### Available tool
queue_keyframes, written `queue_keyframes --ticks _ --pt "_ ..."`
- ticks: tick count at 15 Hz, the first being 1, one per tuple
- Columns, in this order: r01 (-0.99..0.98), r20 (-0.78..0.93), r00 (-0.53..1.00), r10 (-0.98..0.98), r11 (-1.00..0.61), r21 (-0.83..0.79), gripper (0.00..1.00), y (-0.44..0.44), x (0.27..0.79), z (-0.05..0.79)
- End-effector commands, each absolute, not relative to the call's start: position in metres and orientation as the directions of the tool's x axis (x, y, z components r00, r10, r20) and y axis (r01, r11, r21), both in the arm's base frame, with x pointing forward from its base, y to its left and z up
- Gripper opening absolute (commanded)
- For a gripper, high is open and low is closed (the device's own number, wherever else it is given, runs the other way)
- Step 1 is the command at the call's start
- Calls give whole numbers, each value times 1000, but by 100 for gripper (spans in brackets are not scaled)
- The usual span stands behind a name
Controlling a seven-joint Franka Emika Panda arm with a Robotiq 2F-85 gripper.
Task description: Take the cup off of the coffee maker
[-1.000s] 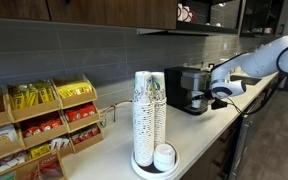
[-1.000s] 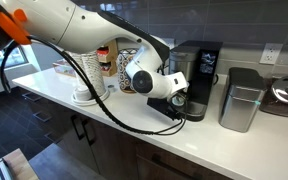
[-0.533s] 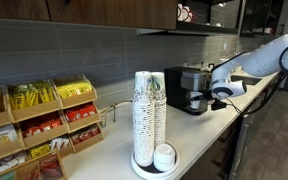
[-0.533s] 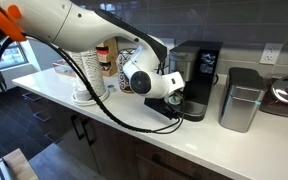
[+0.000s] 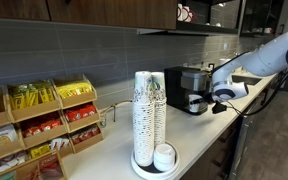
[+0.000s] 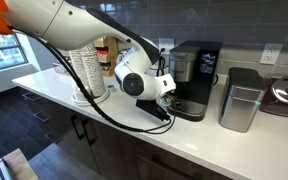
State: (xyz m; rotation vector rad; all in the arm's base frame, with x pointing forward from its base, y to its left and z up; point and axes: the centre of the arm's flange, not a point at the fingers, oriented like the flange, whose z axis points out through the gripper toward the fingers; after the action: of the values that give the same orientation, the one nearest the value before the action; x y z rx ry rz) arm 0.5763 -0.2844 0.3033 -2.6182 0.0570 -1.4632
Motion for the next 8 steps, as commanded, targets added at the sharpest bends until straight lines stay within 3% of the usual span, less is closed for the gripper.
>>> queue_keyframes --ticks 1,8 --pt "102 838 543 -62 -985 -139 78 -264 555 307" --pt "193 821 571 -17 -969 -154 77 -231 543 302"
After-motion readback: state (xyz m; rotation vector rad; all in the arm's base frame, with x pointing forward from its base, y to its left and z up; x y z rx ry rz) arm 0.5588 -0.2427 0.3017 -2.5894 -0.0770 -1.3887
